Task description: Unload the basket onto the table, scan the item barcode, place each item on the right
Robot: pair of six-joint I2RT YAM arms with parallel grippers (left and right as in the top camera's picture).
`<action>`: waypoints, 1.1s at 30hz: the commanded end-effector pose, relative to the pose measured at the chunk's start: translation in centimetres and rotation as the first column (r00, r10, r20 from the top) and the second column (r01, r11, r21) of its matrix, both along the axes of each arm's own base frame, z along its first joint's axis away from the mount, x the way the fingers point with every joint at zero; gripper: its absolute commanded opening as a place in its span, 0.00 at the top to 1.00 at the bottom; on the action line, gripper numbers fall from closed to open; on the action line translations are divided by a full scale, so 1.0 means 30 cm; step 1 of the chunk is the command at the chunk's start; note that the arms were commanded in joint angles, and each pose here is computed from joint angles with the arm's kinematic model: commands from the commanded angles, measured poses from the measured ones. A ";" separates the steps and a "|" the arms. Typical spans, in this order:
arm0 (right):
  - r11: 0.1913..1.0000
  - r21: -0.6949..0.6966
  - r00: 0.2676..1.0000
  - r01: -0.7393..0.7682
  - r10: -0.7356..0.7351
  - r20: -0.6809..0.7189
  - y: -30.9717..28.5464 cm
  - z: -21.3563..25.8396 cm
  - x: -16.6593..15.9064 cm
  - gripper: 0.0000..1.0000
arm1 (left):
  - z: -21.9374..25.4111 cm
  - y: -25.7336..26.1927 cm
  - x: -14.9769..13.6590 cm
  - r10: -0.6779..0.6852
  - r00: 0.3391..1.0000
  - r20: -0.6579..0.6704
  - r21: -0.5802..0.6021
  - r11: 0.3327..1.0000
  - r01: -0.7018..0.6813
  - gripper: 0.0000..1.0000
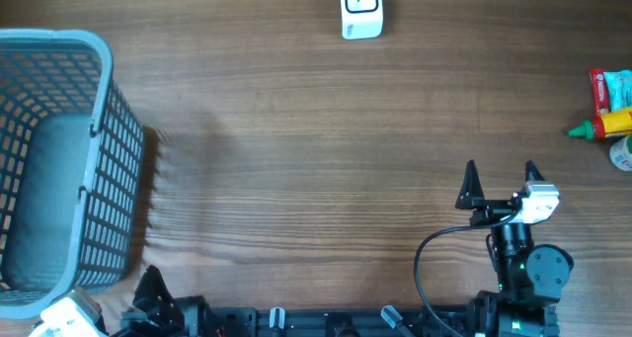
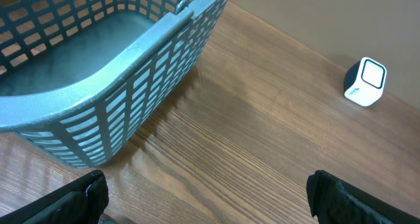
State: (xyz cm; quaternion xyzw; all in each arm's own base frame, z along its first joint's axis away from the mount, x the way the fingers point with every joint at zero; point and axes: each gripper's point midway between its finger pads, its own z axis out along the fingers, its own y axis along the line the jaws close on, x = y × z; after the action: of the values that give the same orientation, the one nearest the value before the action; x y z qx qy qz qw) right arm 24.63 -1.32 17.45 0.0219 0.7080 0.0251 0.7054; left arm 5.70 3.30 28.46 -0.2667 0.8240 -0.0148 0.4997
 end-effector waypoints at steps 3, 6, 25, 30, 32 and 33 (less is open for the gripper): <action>1.000 -0.017 1.000 0.022 -0.022 0.017 -0.013 0.012 -0.003 0.00 | 0.004 0.000 -0.003 -0.002 1.000 0.006 0.014 1.000 0.002 0.00; 1.000 -0.016 1.000 0.022 -0.022 0.017 -0.013 0.012 -0.003 0.00 | 0.004 0.000 -0.003 -0.002 1.000 0.006 0.014 1.000 0.002 0.00; 1.000 -0.016 1.000 0.022 -0.022 0.017 -0.013 0.012 -0.003 0.00 | 0.089 -0.047 0.025 -0.111 0.981 0.161 0.006 0.994 0.111 0.00; 1.000 -0.017 1.000 0.022 -0.022 0.017 -0.013 0.012 -0.003 0.00 | 0.057 -0.063 0.135 -0.150 0.950 0.273 0.023 0.989 0.149 0.00; 1.000 -0.016 1.000 0.022 -0.022 0.017 -0.013 0.012 -0.003 0.00 | 0.009 -0.085 0.224 -0.208 0.921 0.329 0.062 0.978 0.199 0.00; 1.000 -0.017 1.000 0.022 -0.022 0.017 -0.013 0.012 -0.003 0.00 | -0.003 -0.106 0.276 -0.276 0.904 0.327 0.123 0.961 0.248 0.00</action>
State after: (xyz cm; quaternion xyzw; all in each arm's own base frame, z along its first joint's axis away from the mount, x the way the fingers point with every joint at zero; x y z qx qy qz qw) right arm 24.63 -1.32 17.46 0.0220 0.7079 0.0249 0.7055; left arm 11.40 1.63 30.61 -0.2003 0.7410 -0.0935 0.6341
